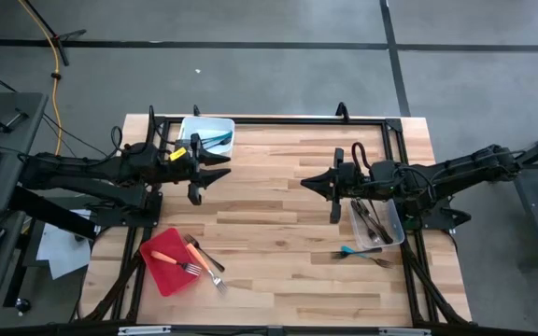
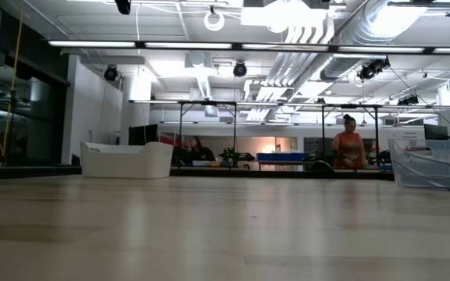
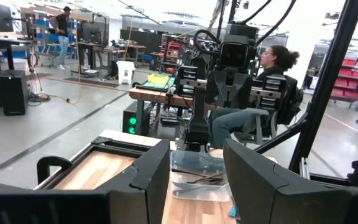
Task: Sort silverware by color (type)
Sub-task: Put the black fork into the transparent bin
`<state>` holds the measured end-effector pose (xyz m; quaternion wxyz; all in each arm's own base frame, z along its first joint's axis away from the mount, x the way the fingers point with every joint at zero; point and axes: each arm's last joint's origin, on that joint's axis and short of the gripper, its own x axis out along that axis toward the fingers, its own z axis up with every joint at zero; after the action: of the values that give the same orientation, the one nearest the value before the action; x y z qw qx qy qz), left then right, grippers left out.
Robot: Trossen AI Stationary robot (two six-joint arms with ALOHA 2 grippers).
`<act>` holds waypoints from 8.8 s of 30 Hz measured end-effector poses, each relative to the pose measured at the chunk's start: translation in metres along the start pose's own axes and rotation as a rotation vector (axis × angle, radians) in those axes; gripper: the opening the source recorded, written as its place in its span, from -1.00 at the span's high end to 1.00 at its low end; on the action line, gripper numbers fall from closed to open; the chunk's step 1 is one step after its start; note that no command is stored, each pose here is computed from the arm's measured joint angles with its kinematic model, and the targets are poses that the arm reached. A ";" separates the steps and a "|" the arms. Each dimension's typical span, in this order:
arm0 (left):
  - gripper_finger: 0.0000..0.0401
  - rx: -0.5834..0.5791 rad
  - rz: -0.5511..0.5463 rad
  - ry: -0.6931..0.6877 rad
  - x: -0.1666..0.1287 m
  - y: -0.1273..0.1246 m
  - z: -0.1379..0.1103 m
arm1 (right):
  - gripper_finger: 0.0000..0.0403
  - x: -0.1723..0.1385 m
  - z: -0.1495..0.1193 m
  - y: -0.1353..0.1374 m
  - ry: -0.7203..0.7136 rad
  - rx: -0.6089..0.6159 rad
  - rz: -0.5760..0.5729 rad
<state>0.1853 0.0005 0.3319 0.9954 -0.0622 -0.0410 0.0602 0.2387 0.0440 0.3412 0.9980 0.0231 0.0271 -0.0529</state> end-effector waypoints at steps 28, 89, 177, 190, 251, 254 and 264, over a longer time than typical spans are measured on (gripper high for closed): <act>0.30 0.024 -0.121 0.405 0.034 -0.015 -0.037 | 1.00 0.000 -0.004 0.000 0.040 0.059 0.003; 0.30 0.252 -0.037 1.592 0.052 -0.076 -0.209 | 1.00 -0.001 -0.015 0.000 0.154 0.025 0.033; 0.99 0.418 -0.394 1.564 0.037 -0.019 -0.213 | 1.00 -0.002 -0.021 -0.001 0.219 0.053 0.020; 1.00 0.082 -0.226 1.098 0.039 0.000 -0.122 | 1.00 -0.002 -0.022 -0.001 0.221 0.049 0.020; 1.00 -0.088 -0.122 -0.035 0.033 0.007 -0.063 | 0.00 0.066 -0.028 -0.019 -0.101 0.302 -0.059; 1.00 -0.088 -0.123 -0.036 0.033 0.007 -0.062 | -0.04 0.067 -0.028 -0.020 -0.095 0.300 -0.029; 1.00 -0.090 -0.132 -0.035 0.033 0.006 -0.062 | -0.05 0.067 -0.028 -0.018 -0.084 0.302 0.028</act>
<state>0.2229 0.0035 0.2718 0.9925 -0.1031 -0.0652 -0.0063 0.3015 0.0204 0.3087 0.9840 0.1712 -0.0232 -0.0431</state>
